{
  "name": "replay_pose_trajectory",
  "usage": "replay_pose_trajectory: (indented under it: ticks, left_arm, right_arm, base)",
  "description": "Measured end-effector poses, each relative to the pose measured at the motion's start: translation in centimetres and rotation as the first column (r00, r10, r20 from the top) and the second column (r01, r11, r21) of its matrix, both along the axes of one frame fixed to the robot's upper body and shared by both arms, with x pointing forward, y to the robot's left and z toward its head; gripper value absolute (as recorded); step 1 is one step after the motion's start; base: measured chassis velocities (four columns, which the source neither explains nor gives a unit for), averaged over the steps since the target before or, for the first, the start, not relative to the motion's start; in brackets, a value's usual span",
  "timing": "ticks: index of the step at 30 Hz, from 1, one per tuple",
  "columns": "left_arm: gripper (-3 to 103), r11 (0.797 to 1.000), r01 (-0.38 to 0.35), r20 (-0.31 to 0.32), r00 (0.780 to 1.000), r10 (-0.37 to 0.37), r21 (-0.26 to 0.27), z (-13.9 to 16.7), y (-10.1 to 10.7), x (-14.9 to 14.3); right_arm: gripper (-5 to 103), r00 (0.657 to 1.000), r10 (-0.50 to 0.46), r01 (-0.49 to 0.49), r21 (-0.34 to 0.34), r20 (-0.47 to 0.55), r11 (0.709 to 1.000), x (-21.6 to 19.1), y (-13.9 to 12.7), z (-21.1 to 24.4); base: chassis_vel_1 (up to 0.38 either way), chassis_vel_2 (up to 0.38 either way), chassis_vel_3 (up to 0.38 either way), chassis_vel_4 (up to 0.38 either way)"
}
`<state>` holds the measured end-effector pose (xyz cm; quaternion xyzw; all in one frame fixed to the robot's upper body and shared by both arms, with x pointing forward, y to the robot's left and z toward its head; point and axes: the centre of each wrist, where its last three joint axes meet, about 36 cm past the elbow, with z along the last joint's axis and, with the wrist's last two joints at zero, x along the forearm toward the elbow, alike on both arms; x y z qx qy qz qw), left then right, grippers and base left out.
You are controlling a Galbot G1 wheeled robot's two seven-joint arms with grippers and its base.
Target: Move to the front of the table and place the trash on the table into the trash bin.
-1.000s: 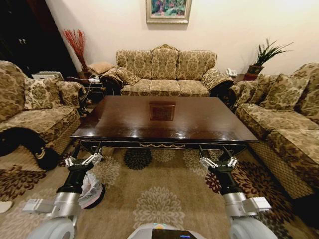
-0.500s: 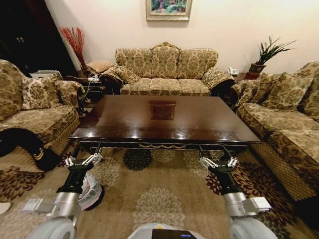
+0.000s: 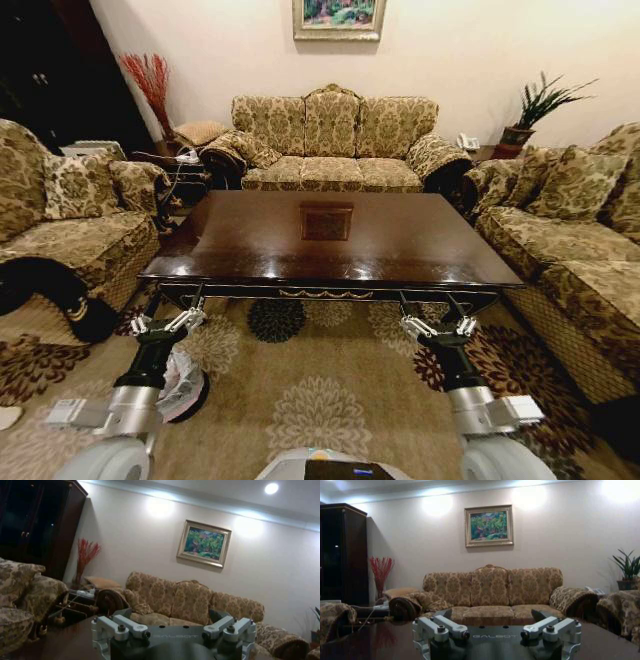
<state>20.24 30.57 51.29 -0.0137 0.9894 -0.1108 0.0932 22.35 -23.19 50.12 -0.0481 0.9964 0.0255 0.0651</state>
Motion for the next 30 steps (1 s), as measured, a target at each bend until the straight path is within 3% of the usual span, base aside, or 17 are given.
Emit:
replay_pose_trajectory:
  ticks: [30]
  left_arm:
    - [100,1.000,0.000,0.000,1.000,0.000,0.000,0.00,0.00,0.00]
  right_arm:
    - [100,1.000,0.000,0.000,0.000,0.000,1.000,0.00,0.00,0.00]
  base:
    - [0.000,0.000,0.000,0.000]
